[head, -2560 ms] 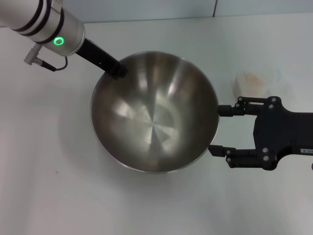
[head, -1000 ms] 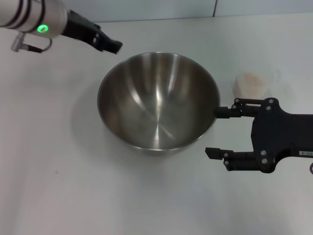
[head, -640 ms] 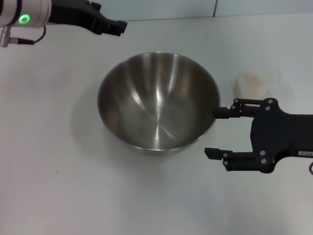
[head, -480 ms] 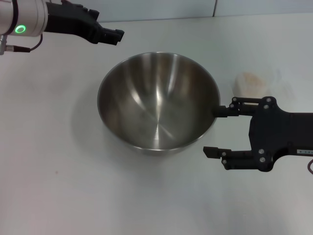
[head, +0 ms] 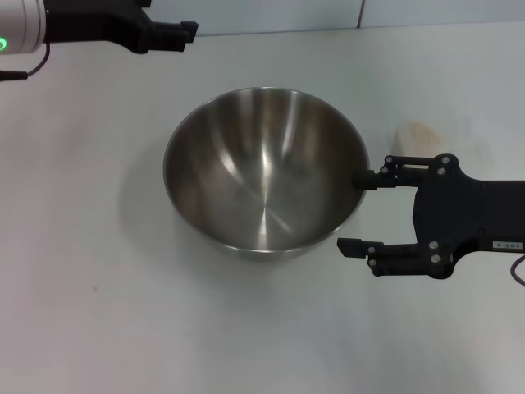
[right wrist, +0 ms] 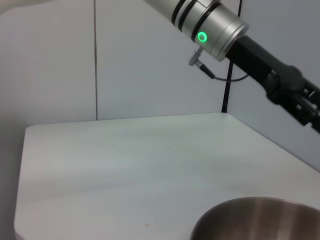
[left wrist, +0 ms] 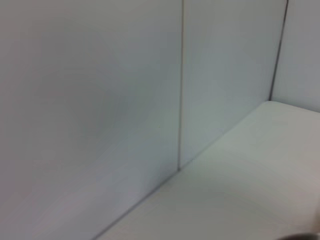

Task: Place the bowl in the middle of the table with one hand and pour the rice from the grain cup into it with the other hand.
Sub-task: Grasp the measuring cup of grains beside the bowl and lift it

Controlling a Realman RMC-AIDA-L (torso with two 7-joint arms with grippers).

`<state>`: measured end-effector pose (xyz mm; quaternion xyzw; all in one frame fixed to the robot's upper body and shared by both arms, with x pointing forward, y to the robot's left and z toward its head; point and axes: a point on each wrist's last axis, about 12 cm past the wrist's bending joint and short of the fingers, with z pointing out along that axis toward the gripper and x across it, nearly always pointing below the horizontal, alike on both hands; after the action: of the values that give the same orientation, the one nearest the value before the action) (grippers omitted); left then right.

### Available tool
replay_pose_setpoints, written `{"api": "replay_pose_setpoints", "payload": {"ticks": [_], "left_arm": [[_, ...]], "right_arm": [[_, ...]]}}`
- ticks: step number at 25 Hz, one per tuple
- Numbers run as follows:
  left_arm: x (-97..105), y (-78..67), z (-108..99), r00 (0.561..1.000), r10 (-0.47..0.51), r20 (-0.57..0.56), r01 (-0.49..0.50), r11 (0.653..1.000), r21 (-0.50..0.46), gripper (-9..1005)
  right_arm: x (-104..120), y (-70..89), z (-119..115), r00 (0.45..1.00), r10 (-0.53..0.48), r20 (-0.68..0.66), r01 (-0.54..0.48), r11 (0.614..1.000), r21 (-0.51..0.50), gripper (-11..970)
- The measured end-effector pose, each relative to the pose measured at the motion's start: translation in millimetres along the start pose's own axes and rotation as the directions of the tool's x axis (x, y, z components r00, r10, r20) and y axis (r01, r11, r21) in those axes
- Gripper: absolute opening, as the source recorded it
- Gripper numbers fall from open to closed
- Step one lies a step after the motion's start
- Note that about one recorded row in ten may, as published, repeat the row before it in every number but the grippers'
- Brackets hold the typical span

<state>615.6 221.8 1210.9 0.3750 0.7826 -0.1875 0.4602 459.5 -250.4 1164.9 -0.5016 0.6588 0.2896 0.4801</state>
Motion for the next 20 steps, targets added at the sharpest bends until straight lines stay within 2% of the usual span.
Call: {"api": "replay_pose_setpoints", "payload": {"ticks": [2,4,5,8,14,18,19,20], "left_arm": [[4.4,-1.1,0.0,0.999,-0.027,-0.019,0.028,0.998,0.054,809],[5.2,-1.4,-0.7,1.0,-0.026,-0.017,0.027,0.998,0.063,809],[9.4,-4.5,-4.5,1.0,-0.02,0.015,0.019,0.995,0.095,809],[13.6,-6.9,-9.7,0.998,-0.017,0.064,0.01,0.994,0.111,809],[36.2,-3.6,-21.5,0.984,0.006,0.176,-0.027,0.992,0.121,809],[47.9,4.7,-24.0,0.984,-0.021,0.176,0.0,0.993,0.119,809],[55.0,13.9,-25.8,0.982,-0.074,0.176,0.051,0.99,0.132,809],[56.1,16.5,-26.6,0.98,-0.086,0.178,0.062,0.989,0.137,809]], "right_arm": [[-0.2,-1.2,0.9,1.0,0.0,0.001,0.0,1.0,-0.002,744],[-0.6,-2.8,2.0,1.0,-0.001,0.003,0.001,1.0,-0.004,744],[-0.5,-3.9,2.2,1.0,0.0,0.003,0.0,1.0,-0.003,744],[-0.4,-6.7,2.7,1.0,0.003,0.005,-0.003,1.0,-0.001,744],[-0.9,-9.2,4.5,1.0,0.005,0.008,-0.005,1.0,-0.005,743],[-2.8,-10.7,5.7,1.0,-0.002,0.01,0.002,1.0,-0.007,743],[-3.5,-11.3,6.1,1.0,-0.004,0.011,0.004,1.0,-0.008,743],[-3.8,-11.6,6.2,1.0,-0.005,0.012,0.005,1.0,-0.008,743]]}}
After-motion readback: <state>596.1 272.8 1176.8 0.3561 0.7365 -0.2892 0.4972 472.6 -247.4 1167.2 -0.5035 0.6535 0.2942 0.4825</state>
